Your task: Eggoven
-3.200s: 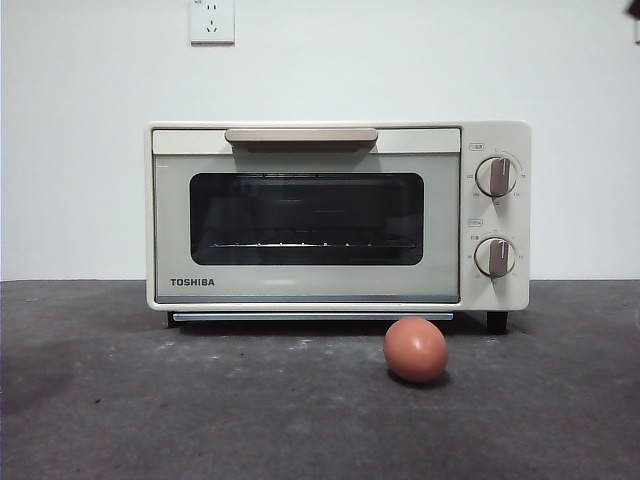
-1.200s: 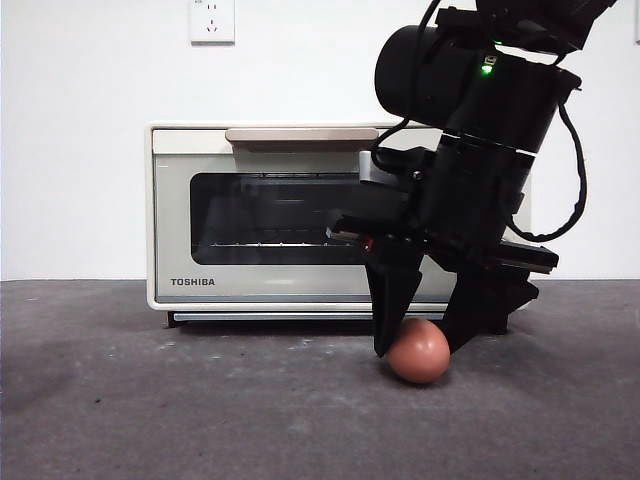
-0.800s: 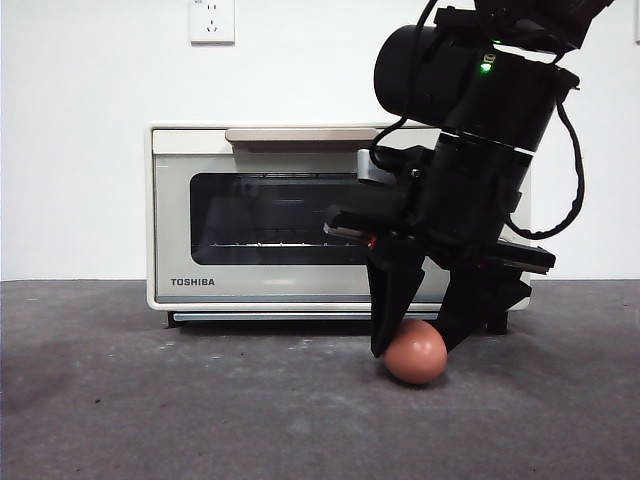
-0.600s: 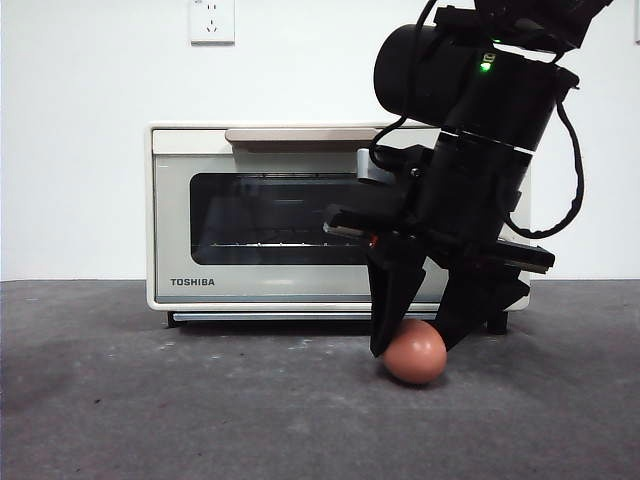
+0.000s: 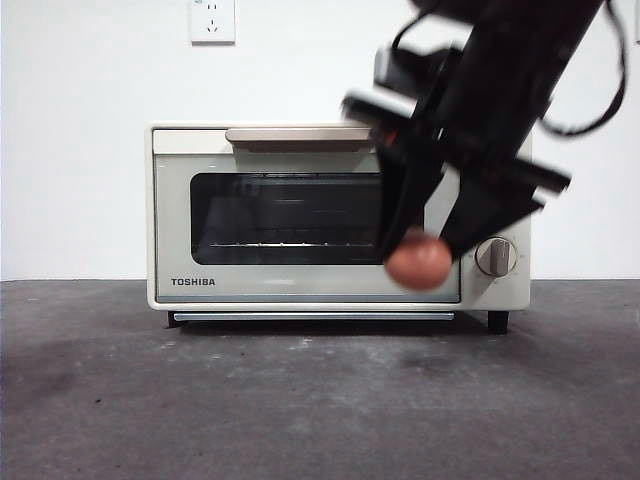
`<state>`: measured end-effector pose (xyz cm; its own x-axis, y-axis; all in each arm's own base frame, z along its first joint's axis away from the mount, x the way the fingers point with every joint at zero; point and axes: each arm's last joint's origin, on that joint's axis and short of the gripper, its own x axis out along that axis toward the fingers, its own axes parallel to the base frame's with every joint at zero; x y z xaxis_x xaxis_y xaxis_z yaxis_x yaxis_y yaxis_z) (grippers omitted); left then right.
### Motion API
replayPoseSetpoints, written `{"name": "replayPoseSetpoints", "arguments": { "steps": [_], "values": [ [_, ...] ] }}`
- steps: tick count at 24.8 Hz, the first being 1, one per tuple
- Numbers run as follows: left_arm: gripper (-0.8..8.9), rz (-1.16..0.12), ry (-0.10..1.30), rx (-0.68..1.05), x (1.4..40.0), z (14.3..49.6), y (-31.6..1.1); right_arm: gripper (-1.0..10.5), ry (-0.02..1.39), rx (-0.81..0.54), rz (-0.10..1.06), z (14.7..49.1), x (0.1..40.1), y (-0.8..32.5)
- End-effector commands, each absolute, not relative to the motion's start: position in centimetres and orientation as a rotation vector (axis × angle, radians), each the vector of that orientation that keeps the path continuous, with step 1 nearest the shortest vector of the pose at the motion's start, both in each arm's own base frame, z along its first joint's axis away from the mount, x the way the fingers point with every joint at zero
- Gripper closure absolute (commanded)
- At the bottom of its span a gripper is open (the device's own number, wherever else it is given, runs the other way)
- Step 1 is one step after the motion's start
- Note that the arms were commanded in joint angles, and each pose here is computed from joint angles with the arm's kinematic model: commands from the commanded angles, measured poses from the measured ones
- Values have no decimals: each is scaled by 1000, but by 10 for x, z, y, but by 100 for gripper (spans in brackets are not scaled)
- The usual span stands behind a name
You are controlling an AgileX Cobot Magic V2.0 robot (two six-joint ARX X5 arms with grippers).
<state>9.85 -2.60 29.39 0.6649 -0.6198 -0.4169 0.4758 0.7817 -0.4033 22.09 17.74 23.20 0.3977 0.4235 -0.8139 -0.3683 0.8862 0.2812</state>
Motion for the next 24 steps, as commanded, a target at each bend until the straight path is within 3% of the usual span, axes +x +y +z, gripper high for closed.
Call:
{"name": "replayPoseSetpoints", "arguments": {
  "steps": [1, 9, 24],
  "values": [
    [806, -664, 533, -287, 111, 304, -32, 943, 967, 51, 555, 258, 208, 171],
    [806, -726, 457, -203, 189, 338, -82, 943, 725, 107, 604, 325, 151, 124],
    [806, -745, 489, -62, 279, 326, -156, 943, 567, 151, 607, 353, 108, 88]
  ]
}}
